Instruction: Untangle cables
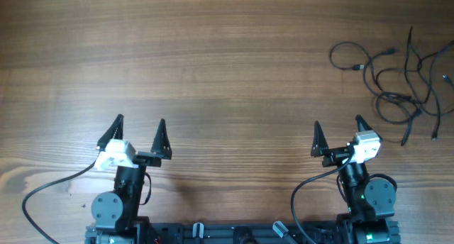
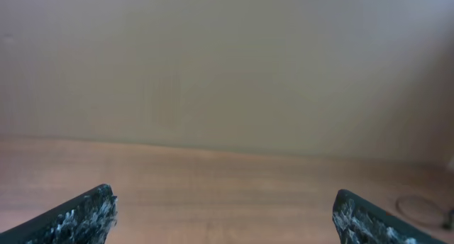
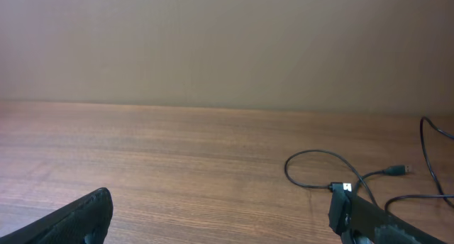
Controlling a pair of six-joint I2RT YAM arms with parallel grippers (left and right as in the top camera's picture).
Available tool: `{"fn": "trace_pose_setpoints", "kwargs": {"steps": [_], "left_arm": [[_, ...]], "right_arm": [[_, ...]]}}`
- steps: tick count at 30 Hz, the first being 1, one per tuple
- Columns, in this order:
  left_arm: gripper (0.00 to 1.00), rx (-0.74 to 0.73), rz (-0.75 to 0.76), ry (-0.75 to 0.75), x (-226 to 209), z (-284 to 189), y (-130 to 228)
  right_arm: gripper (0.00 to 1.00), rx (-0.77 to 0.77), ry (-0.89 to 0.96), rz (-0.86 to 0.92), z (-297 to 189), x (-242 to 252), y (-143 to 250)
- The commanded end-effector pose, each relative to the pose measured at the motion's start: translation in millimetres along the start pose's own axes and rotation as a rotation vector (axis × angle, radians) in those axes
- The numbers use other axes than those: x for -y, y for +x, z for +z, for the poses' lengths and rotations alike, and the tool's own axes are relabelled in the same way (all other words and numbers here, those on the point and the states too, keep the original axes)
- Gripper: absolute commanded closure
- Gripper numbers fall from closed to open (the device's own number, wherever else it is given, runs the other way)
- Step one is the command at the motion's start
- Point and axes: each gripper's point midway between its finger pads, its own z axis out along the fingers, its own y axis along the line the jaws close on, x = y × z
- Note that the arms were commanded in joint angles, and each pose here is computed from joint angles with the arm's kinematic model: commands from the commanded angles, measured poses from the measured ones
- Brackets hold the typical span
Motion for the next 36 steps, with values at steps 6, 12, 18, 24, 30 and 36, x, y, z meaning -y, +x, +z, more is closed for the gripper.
{"fn": "trace_pose_setpoints", "kwargs": {"steps": [6,12,18,24,30,36], "left_arm": [[0.00,-0.200,-0.032,-0.040,-10,-6,51],[0.00,-0.199,-0.037,-0.037,-9,-6,51],[0.00,-0.200,-0.036,-0.037,-9,-5,51],[0.00,-0.200,-0.037,-0.037,-9,-5,51],[0.00,-0.200,-0.037,-0.037,-9,-5,51],[0.00,-0.200,-0.037,-0.037,-9,-5,51]], "right_arm": [[0.00,0.012,-0.011,-0.018,-1,-2,-3],[0.00,0.012,-0.011,-0.017,-1,-2,-3],[0.00,0.012,-0.011,-0.017,-1,-2,-3],[0.00,0.012,-0.011,-0.018,-1,-2,-3],[0.00,0.012,-0.011,-0.018,-1,-2,-3],[0.00,0.012,-0.011,-0.018,-1,-2,-3]]}}
